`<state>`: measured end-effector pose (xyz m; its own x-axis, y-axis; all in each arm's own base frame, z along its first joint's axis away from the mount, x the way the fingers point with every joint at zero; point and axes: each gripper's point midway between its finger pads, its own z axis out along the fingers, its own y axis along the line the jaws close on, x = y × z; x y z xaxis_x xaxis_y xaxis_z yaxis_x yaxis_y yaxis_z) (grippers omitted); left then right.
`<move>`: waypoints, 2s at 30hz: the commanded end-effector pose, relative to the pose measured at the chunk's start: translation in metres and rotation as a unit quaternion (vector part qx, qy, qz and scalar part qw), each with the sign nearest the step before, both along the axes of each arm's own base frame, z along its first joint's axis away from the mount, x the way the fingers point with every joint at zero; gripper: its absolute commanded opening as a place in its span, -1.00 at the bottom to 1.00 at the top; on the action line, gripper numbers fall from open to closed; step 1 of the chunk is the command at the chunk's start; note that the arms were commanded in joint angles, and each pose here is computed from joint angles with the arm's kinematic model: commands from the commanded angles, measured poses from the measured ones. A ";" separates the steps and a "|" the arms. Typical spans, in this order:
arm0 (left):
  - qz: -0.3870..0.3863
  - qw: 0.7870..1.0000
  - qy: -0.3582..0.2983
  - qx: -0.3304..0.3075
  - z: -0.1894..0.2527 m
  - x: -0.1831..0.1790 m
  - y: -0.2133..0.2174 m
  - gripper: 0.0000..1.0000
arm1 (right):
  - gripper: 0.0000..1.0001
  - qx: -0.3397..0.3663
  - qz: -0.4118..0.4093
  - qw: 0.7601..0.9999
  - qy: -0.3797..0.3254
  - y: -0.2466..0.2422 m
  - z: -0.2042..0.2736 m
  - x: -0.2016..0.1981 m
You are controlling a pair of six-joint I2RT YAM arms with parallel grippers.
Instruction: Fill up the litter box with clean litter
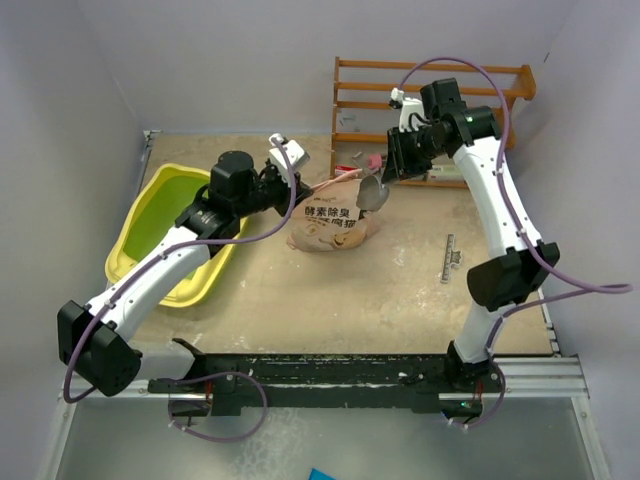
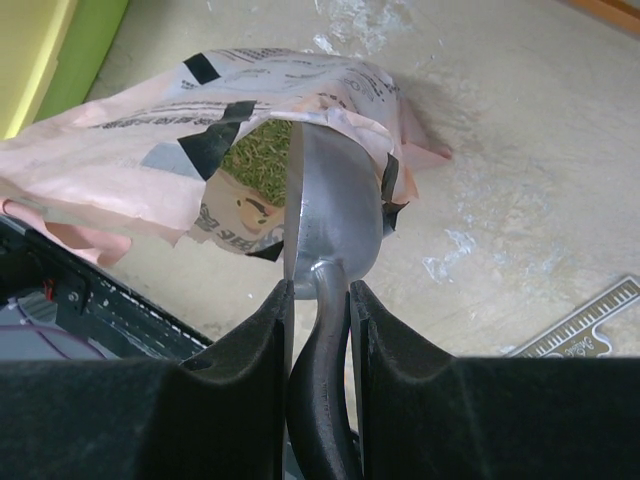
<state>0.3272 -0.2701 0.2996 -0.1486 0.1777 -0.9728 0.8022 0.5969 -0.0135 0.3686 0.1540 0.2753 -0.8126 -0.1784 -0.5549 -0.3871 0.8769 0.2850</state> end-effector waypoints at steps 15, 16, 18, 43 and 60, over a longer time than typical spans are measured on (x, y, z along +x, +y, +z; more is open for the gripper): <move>0.002 0.994 -0.070 -0.087 0.065 -0.003 -0.007 -1.00 | -1.00 -0.072 0.004 0.997 -0.016 0.011 0.000 0.037; -0.002 0.994 -0.068 -0.087 0.065 -0.004 -0.008 -1.00 | -1.00 -0.073 0.003 0.997 -0.014 0.011 -0.002 0.038; -0.007 0.994 -0.067 -0.087 0.065 -0.005 -0.010 -1.00 | -1.00 -0.076 0.004 0.997 -0.009 0.012 -0.009 0.042; -0.002 0.995 -0.056 -0.077 0.051 0.008 -0.017 -1.00 | -1.00 -0.142 -0.005 0.990 0.019 0.021 -0.104 0.047; -0.036 0.995 -0.057 -0.071 0.055 -0.002 -0.023 -1.00 | -1.00 -0.086 0.057 0.994 0.034 0.035 -0.046 0.016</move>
<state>0.3344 -0.2815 0.2948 -0.1678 0.1271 -0.9776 0.7986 0.5989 -0.0592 0.4040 0.1995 0.2225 -0.8034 -0.2999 -0.5144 -0.4396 0.8814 0.1727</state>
